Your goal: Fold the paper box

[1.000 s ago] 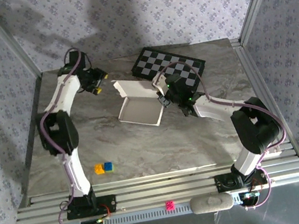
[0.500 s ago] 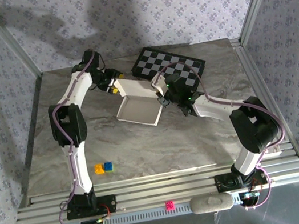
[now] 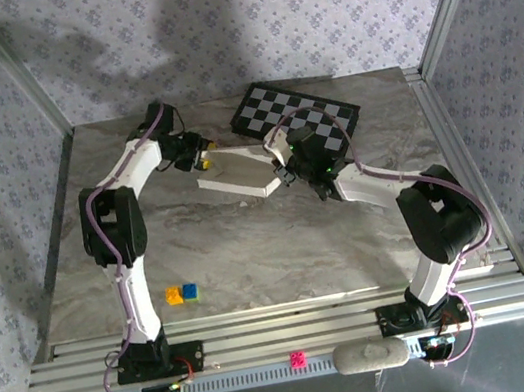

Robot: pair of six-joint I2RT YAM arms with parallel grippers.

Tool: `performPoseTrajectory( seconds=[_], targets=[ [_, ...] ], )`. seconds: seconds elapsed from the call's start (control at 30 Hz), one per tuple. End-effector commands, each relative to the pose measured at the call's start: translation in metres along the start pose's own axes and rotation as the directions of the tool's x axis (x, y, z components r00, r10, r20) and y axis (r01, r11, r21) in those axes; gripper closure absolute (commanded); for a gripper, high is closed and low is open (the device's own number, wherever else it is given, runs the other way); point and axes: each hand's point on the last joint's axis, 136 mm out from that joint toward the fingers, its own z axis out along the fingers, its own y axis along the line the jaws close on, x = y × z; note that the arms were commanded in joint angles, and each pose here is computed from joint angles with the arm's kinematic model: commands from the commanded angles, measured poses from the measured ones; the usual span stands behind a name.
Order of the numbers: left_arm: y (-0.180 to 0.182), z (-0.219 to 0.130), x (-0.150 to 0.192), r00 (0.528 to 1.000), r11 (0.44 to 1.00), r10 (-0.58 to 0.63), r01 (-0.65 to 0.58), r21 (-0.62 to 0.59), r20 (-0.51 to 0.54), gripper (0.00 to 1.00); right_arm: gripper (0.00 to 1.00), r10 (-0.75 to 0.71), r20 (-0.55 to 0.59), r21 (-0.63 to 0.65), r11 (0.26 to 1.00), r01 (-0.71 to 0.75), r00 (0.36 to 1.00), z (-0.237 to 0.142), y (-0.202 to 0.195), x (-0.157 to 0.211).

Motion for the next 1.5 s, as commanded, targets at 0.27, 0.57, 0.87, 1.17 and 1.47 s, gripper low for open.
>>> performPoseTrajectory(
  seconds=[0.27, 0.57, 0.87, 1.17, 1.47],
  targets=[
    [-0.033, -0.028, 0.04, 0.999, 0.994, 0.007, -0.002, 0.106, -0.043, 0.7, 1.0, -0.017, -0.025, 0.017, 1.0, 0.018, 1.0, 0.005, 0.0, 0.0],
    [-0.029, -0.03, 0.055, 0.997, 0.992, -0.026, 0.034, 0.124, -0.066, 0.66, 1.0, -0.007, -0.03, 0.043, 0.999, 0.008, 1.0, 0.009, -0.004, -0.003],
    [-0.019, -0.049, 0.051, 0.998, 0.996, 0.014, -0.008, 0.094, -0.066, 0.44, 1.0, -0.03, -0.036, -0.002, 1.0, 0.03, 0.999, 0.009, 0.0, 0.003],
    [0.015, -0.102, 0.015, 0.997, 0.997, 0.075, -0.075, 0.025, 0.027, 0.31, 1.0, -0.059, -0.031, -0.069, 0.996, 0.056, 0.998, 0.006, 0.004, 0.003],
    [-0.011, -0.076, -0.039, 0.988, 0.985, 0.154, -0.155, 0.075, 0.016, 0.39, 1.0, -0.067, -0.04, -0.092, 0.994, 0.063, 0.997, 0.006, 0.008, 0.006]
  ],
)
